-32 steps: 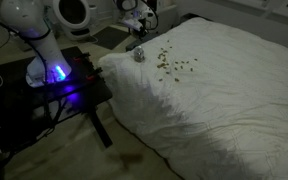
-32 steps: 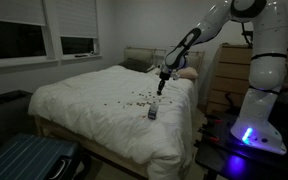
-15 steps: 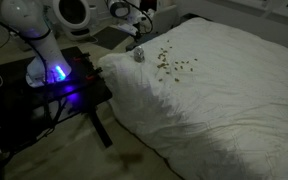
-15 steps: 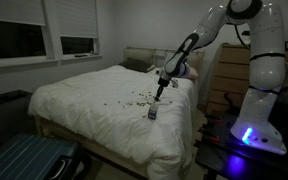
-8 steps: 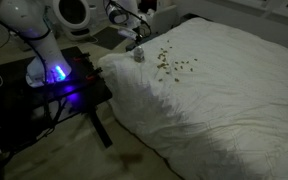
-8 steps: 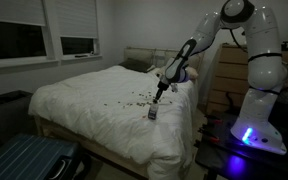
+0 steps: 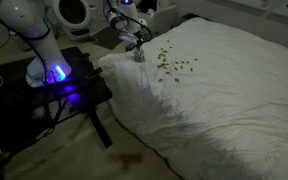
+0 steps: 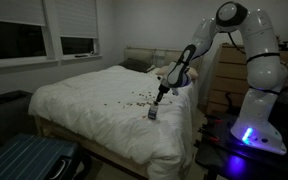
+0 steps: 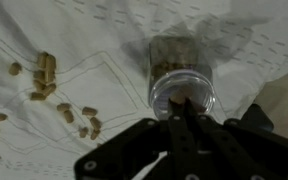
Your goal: Put some of the objects from the bed into the bottle
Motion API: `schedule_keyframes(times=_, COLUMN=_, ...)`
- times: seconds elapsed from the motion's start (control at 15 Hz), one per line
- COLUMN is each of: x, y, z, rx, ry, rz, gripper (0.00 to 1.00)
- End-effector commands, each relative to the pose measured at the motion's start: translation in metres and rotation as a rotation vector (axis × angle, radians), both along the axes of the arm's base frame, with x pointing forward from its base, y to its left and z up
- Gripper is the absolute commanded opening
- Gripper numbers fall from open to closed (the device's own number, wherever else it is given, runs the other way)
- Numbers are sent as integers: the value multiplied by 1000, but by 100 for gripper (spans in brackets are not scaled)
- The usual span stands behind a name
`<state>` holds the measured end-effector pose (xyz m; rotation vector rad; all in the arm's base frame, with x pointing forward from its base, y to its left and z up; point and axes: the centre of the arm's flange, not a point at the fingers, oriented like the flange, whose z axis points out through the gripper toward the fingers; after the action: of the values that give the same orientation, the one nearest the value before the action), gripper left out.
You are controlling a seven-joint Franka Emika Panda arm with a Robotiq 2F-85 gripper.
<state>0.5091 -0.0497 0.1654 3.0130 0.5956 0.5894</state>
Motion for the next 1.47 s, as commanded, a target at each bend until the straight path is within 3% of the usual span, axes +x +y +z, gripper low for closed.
schedule_keyframes(times=0.0, x=1, y=-3, z=-13, rx=-34, ry=-20, rz=25, gripper=2)
schedule_keyframes(times=0.4, x=3, y=0, z=-25, rx=-68, ry=-9, rz=58, gripper=5)
schedule_keyframes(times=0.47, x=4, y=1, z=-25, rx=-74, ry=-7, rz=62, gripper=32)
schedule_keyframes(times=0.53, x=6, y=3, z=-24, rx=-79, ry=-8, rz=63, gripper=32)
schedule_keyframes(times=0.87, x=15, y=9, z=-16, rx=-85, ry=-23, rz=71, gripper=68)
schedule_keyframes(times=0.93, x=16, y=10, z=-15, rx=-81, ry=-27, rz=71, gripper=23)
schedule_keyframes(times=1.07, x=18, y=11, z=-14, rx=-79, ry=-25, rz=73, gripper=19)
schedule_keyframes(times=1.2, x=18, y=11, z=-15, rx=-78, ry=-22, rz=72, gripper=1)
schedule_keyframes(times=1.27, x=18, y=11, z=-15, rx=-79, ry=-20, rz=71, gripper=0)
schedule_keyframes(times=1.33, x=18, y=11, z=-15, rx=-79, ry=-18, rz=69, gripper=36)
schedule_keyframes(times=1.4, x=18, y=11, z=-15, rx=-78, ry=-18, rz=68, gripper=32)
